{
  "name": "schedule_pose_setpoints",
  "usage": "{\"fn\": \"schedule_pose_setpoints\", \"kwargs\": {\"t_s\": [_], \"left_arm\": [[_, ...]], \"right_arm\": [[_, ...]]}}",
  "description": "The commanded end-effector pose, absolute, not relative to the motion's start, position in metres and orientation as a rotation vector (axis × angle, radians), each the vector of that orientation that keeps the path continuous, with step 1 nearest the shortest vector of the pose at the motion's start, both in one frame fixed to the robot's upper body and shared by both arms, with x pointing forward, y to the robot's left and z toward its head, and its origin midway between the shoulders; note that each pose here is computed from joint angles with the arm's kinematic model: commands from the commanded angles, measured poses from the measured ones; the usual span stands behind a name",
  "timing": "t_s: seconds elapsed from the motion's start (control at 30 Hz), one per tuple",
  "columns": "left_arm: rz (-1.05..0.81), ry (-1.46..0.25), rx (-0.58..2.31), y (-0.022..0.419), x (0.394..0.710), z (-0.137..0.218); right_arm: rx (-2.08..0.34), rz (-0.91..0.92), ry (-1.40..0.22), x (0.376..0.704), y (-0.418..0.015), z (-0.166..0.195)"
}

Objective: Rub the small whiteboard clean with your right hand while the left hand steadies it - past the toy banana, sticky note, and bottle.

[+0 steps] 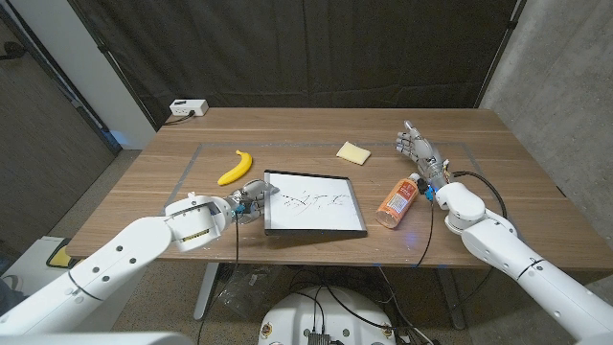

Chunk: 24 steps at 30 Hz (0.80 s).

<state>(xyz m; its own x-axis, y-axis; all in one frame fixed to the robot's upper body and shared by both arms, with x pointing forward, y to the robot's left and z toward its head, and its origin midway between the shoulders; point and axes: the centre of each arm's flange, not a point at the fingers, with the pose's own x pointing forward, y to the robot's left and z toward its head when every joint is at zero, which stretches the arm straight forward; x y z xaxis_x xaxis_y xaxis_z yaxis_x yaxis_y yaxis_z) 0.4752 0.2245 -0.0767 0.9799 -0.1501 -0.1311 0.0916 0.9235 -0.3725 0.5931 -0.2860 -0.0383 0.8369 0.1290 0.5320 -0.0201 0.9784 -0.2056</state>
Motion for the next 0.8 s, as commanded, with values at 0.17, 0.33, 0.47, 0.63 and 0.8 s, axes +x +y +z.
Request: {"fn": "schedule_pose_setpoints", "kwargs": {"t_s": [0.17,0.33,0.47,0.63,0.8], "left_arm": [[-0.119,0.160,-0.342,0.235,0.473,-0.064],[-0.119,0.149,-0.340,0.235,0.473,-0.062],[-0.138,0.158,-0.346,0.233,0.475,-0.063],[-0.141,0.159,-0.348,0.231,0.474,-0.064],[-0.139,0.150,-0.352,0.231,0.473,-0.064]], "right_arm": [[-0.476,-0.017,-0.764,0.588,-0.271,0.006],[-0.584,-0.033,-0.810,0.586,-0.259,0.016],[-0.667,-0.047,-0.851,0.583,-0.247,0.023],[-0.773,-0.042,-0.883,0.581,-0.234,0.033],[-0.915,-0.035,-0.873,0.580,-0.215,0.042]]}}
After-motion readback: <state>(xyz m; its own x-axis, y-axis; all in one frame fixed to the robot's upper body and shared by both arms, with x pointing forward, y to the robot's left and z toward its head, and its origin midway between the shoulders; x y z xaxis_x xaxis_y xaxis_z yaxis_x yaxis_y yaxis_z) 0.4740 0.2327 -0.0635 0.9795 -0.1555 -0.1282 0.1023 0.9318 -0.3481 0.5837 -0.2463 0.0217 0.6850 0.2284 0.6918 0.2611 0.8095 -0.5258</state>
